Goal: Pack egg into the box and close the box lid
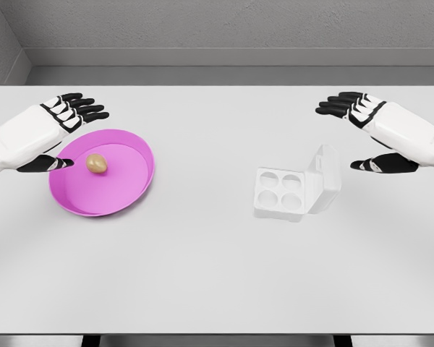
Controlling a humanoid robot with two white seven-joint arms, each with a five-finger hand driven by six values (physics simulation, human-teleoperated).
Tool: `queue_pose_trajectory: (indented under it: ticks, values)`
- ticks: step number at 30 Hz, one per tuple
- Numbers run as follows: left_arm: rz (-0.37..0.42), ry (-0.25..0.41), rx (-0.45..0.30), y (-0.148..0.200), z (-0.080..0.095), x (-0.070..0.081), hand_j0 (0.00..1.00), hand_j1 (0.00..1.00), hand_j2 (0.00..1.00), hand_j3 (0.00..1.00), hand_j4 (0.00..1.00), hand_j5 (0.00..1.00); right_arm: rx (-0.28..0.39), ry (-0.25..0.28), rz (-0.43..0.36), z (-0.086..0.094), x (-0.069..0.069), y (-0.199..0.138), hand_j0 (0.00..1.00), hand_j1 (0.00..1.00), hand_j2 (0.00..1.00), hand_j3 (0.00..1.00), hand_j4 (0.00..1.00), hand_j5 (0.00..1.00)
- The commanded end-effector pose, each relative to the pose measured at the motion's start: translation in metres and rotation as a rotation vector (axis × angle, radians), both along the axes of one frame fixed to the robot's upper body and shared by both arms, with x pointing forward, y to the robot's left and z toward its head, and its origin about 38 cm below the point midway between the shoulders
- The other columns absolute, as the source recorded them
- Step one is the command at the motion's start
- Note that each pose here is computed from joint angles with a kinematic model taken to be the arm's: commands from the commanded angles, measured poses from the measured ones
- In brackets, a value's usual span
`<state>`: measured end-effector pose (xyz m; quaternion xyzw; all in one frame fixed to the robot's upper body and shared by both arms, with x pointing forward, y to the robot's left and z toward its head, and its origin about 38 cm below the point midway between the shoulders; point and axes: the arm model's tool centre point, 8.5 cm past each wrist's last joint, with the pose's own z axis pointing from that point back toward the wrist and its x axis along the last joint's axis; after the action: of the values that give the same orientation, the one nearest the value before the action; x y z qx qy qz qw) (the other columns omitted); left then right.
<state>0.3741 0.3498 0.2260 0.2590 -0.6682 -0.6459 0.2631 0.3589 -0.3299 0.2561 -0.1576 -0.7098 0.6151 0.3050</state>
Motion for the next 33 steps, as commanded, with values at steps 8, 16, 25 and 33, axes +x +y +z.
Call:
queue_pose_trajectory:
  ticks: [8, 16, 25, 33]
  values:
    - [0.010, 0.084, 0.137, 0.003, -0.006, 0.006, 1.00, 1.00, 1.00, 1.00, 1.00, 1.00, 0.009, -0.001, 0.000, 0.002, 0.000, -0.001, 1.00, 1.00, 1.00, 1.00, 1.00, 1.00]
    - [-0.030, 0.142, 0.241, -0.011, 0.010, 0.042, 1.00, 1.00, 1.00, 1.00, 1.00, 1.00, 0.003, 0.009, -0.007, -0.001, -0.001, -0.002, 1.00, 1.00, 1.00, 1.00, 1.00, 1.00]
    - [-0.079, 0.297, 0.244, -0.023, -0.011, 0.069, 0.99, 0.99, 0.99, 0.99, 0.99, 0.99, 0.002, 0.011, -0.005, -0.001, -0.001, -0.002, 1.00, 1.00, 1.00, 1.00, 1.00, 1.00]
    - [-0.039, 0.394, 0.315, -0.002, -0.018, 0.075, 0.94, 0.94, 0.94, 0.94, 0.94, 0.94, 0.001, 0.018, -0.002, -0.004, -0.002, -0.001, 1.00, 1.00, 1.00, 1.00, 1.00, 1.00]
